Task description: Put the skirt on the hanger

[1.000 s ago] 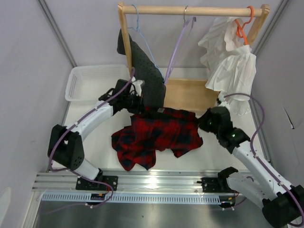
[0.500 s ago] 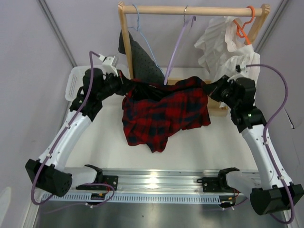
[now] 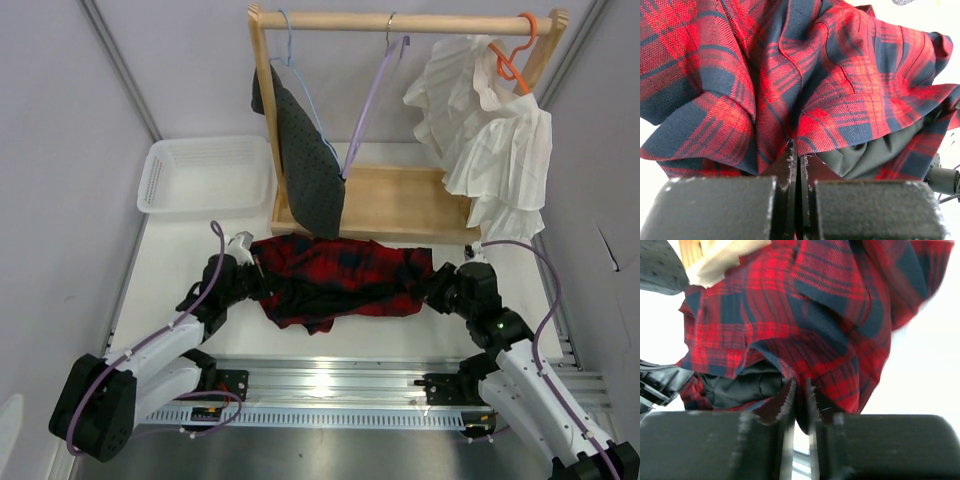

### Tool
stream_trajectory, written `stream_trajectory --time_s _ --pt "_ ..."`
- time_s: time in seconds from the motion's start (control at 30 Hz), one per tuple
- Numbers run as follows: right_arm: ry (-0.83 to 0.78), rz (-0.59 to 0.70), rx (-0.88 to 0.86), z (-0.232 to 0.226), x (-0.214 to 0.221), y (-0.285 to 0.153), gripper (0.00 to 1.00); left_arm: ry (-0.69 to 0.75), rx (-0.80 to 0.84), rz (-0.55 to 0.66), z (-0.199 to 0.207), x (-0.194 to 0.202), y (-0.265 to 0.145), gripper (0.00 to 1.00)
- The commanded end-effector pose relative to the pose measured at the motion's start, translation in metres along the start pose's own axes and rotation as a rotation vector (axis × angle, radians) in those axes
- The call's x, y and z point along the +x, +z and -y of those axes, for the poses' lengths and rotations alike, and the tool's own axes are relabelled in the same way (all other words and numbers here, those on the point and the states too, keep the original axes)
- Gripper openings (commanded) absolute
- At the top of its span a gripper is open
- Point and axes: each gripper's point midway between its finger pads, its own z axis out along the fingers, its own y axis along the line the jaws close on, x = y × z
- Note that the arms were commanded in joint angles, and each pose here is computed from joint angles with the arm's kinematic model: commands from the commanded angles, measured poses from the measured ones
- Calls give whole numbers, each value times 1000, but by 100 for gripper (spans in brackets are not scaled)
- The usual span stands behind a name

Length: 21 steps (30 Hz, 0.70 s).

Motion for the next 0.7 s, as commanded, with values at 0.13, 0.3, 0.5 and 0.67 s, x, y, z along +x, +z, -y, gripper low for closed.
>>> stream_trajectory --time_s 0.13,0.3,0.5,0.67 --pt "-16 46 28 -3 -3 -5 53 44 222 216 46 -43 -8 0" --pt "-75 138 48 -18 -25 -23 66 66 254 229 53 -46 -12 0" --pt "-120 162 61 -39 -35 -36 64 77 254 209 55 -42 -11 0" --pt "-171 119 -12 -67 -24 -37 57 78 253 194 56 -40 -8 0"
